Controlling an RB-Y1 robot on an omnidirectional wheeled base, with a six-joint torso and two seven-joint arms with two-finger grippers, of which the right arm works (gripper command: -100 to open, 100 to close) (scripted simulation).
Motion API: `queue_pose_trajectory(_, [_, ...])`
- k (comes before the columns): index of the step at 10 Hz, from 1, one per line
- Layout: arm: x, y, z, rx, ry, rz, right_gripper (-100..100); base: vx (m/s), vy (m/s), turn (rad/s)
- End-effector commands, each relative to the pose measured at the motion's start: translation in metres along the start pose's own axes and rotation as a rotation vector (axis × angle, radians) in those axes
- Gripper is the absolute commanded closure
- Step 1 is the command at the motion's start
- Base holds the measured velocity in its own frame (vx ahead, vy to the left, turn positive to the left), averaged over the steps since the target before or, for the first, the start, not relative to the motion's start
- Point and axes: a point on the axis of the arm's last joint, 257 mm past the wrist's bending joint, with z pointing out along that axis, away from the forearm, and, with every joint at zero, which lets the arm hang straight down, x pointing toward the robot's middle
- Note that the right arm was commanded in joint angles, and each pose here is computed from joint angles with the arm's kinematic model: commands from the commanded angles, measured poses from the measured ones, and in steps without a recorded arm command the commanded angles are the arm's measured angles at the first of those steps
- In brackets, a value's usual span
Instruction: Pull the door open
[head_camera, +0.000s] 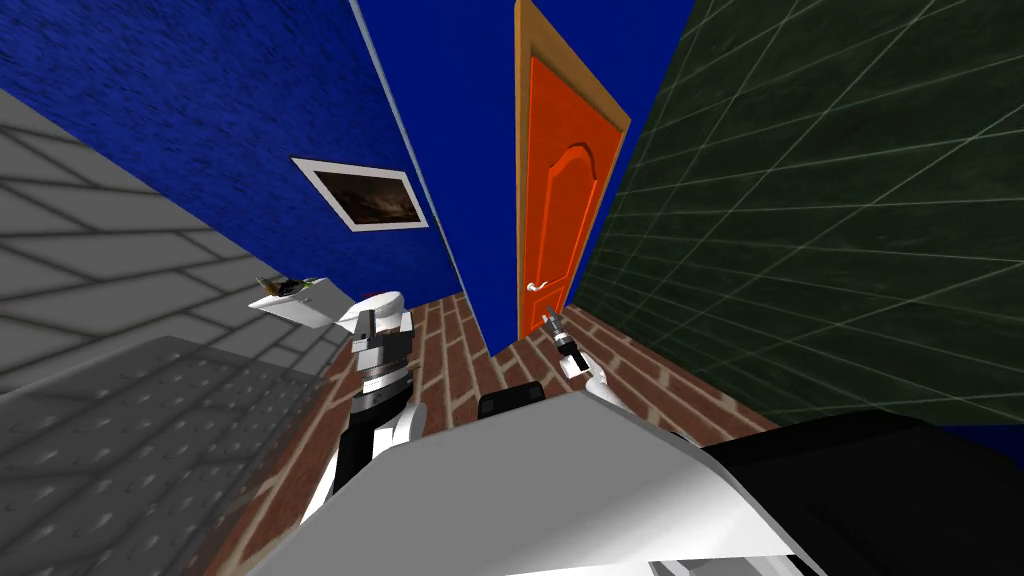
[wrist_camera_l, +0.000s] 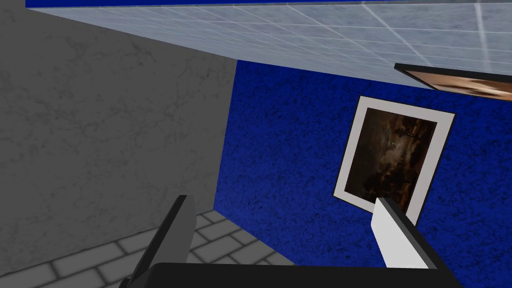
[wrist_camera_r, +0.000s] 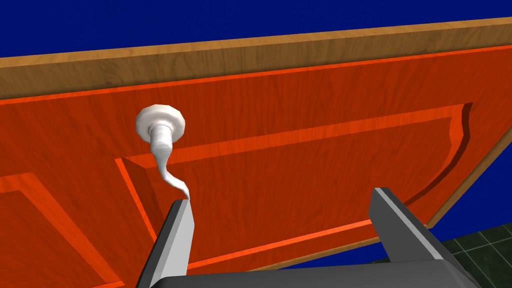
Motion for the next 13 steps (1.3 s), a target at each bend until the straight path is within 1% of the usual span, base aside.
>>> queue_pose_trajectory(1, [-0.007,-0.010,-0.0011,0.018,0.001,-0.005,-100,0.036,-0.102,0.169])
queue_pose_trajectory(4, [-0.020,-0.025,-0.0034,0.048,0.003,-0.017,-100,0.053,-0.104,0.175])
queue_pose_trajectory(5, [-0.021,-0.028,-0.0047,0.054,0.001,-0.017,-100,0.040,-0.076,0.038])
queue_pose_trajectory(7, [-0.030,-0.038,-0.0074,0.075,0.000,-0.026,-100,0.035,-0.072,0.124])
queue_pose_trajectory(9, [-0.041,-0.048,-0.0103,0.097,-0.003,-0.035,-100,0.040,-0.119,0.169])
queue_pose_trajectory(13, [-0.061,-0.063,-0.0158,0.133,-0.011,-0.053,-100,0.033,-0.102,0.136])
